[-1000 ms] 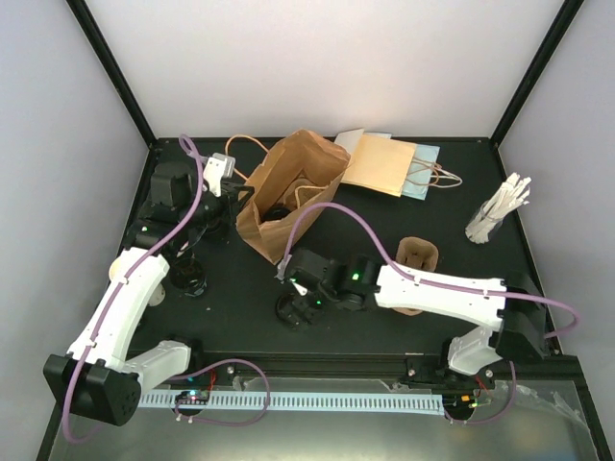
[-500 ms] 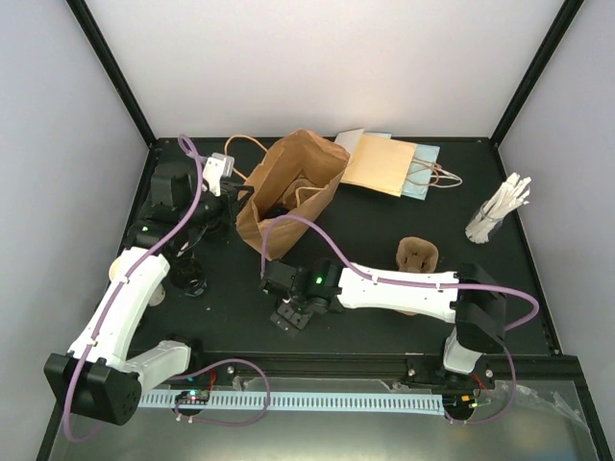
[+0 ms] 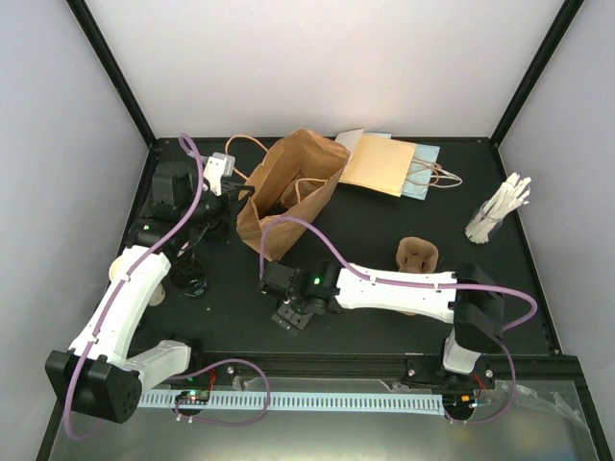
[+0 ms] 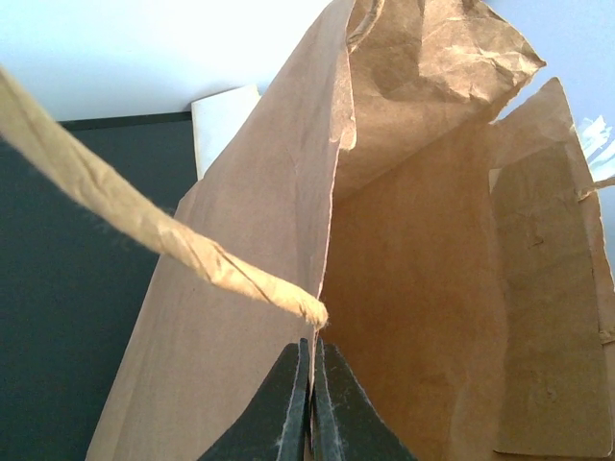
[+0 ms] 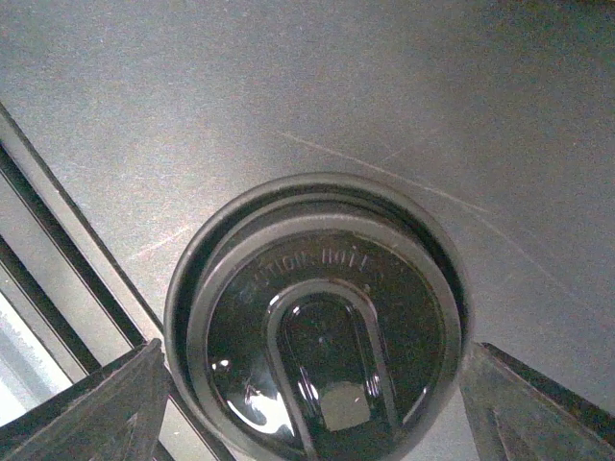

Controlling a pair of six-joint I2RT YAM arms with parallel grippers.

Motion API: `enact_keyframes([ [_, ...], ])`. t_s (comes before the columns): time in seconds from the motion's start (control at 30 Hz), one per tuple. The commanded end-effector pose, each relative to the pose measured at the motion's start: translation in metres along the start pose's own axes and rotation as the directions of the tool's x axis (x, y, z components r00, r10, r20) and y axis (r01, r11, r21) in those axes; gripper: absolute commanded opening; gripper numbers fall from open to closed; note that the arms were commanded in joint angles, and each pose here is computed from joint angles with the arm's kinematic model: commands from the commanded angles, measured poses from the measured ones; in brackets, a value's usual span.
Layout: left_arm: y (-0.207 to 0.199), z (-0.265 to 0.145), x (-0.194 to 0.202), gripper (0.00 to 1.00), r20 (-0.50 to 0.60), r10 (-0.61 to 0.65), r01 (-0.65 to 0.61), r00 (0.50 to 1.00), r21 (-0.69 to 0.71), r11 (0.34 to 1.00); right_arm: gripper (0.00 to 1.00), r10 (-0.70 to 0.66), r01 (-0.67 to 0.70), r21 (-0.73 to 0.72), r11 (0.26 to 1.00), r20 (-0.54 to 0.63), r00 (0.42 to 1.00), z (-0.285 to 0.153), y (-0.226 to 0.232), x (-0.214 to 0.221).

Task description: Pack the takeout coffee

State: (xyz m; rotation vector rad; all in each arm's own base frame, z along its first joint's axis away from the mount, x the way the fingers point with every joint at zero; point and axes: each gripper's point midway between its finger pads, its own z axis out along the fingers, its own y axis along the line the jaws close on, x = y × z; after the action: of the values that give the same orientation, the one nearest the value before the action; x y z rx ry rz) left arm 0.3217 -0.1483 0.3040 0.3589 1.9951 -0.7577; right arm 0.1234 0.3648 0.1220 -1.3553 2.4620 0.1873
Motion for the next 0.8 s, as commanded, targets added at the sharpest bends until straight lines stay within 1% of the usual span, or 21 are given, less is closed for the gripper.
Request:
enact_keyframes([
  [0.0,-0.0044,-0.0024,-0.011,0.02,0.037,0.017,-0.018,0.999,0.024,1.0,0.85,-0.016,0.016,0.01,1.0,-0.001,1.0,0.0028,0.0025,-0.0072],
  [0.27,-0.0046,-0.0016,-0.0106,0.02,0.034,0.021,-0.022,0.999,0.028,0.999,0.82,-0.01,0.01,0.008,1.0,-0.026,1.0,0.0086,0.0038,-0.0049],
  [0.4,-0.0049,-0.0012,-0.0108,0.02,0.034,0.021,-0.022,0.999,0.031,0.999,0.85,-0.004,0.005,0.011,1.0,-0.034,0.999,0.0093,0.0038,-0.0046],
  [0.53,-0.0064,-0.0018,-0.0119,0.02,0.037,0.024,-0.026,0.999,0.035,0.999,0.8,-0.006,0.005,-0.012,1.0,-0.041,0.999,0.0077,0.0072,-0.0053],
  [0.77,-0.0062,-0.002,-0.0116,0.02,0.036,0.023,-0.024,0.999,0.035,0.999,0.79,-0.021,0.017,-0.038,0.999,-0.112,0.994,0.0111,0.0115,0.0022],
])
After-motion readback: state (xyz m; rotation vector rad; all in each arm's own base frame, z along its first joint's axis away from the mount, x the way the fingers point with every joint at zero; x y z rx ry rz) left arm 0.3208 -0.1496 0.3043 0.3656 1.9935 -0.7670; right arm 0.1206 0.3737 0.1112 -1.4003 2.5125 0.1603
